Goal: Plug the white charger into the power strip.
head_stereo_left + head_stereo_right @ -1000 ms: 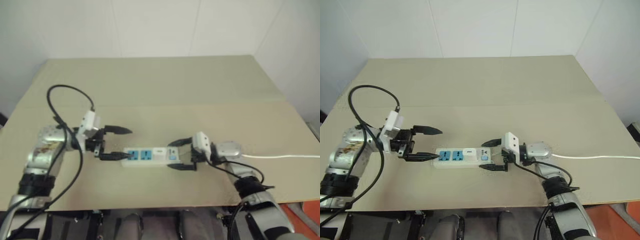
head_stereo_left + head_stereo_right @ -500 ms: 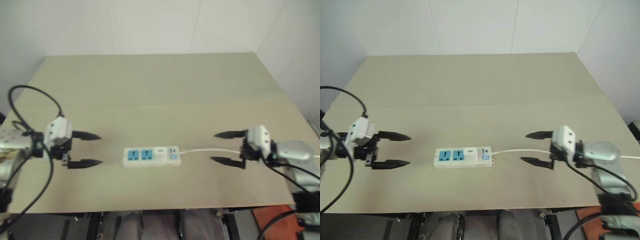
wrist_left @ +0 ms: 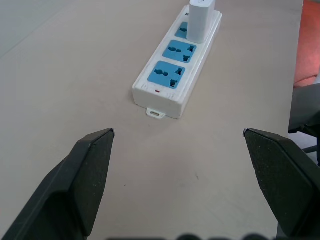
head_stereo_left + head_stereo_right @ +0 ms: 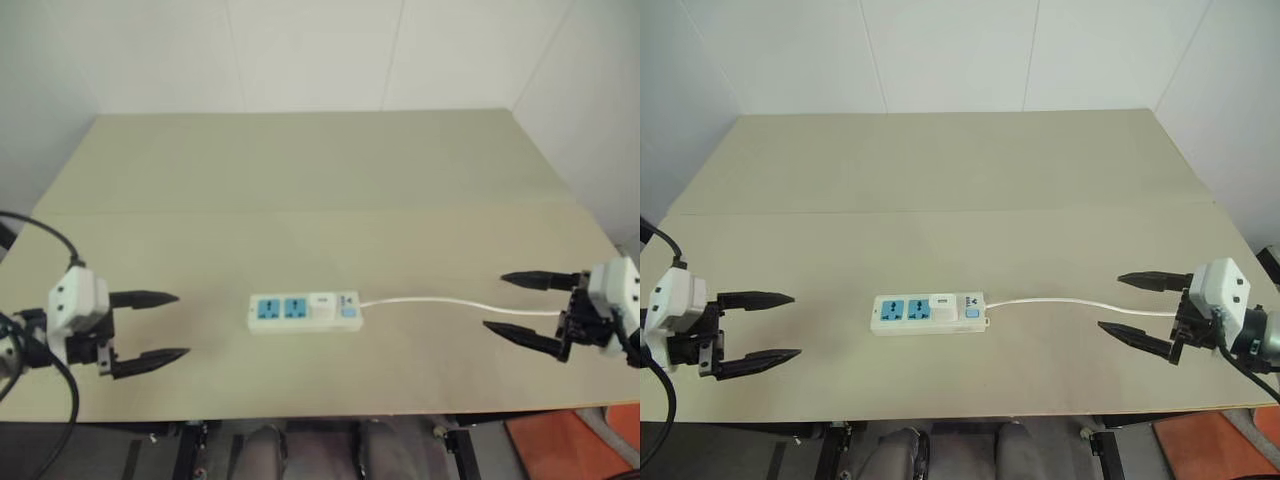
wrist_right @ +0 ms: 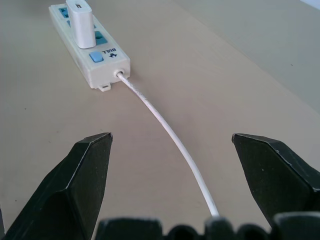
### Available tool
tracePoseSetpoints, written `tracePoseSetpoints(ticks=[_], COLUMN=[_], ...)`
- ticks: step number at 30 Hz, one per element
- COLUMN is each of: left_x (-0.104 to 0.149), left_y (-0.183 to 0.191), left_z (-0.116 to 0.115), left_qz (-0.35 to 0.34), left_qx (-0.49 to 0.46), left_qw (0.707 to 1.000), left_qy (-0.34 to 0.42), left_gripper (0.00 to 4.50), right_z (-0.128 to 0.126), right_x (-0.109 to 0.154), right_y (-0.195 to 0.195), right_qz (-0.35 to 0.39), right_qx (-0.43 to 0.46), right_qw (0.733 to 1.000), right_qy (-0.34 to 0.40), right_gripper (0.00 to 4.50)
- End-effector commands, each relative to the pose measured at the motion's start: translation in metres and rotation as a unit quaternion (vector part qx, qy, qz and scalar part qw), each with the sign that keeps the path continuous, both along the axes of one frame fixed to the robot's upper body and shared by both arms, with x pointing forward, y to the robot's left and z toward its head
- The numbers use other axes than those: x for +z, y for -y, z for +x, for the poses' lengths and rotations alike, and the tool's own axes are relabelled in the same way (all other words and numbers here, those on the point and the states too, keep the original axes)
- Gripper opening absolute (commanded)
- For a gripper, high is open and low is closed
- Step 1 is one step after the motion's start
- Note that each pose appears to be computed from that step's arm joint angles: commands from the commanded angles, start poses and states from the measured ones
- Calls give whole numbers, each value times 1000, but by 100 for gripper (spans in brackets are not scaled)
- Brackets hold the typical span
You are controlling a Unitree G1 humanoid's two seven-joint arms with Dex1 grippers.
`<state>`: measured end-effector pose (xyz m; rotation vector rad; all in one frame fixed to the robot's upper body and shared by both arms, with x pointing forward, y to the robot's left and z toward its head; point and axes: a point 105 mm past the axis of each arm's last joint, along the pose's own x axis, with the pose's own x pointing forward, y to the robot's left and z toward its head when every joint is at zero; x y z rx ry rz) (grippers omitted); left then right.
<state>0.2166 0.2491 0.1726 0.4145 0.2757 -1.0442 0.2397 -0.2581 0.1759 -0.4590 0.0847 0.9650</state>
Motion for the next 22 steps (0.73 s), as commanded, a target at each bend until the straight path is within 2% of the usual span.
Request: tracePoseSetpoints(ticks=[1,22], left_x=[14,17], left_y=[1,7], left_z=[1,16], left_qz=[-2,5], left_qx=[-2,-12], left_qw=[1000,1000], left_qy=[25,25], left_gripper=[450,450], right_z=[-3,6], right_x=[16,16], right_y=[1,-7], right_qz=[-1,-20], right_qx=[-4,7], right_qw=[1000,999], right_qy=[26,36], right_gripper=[448,448])
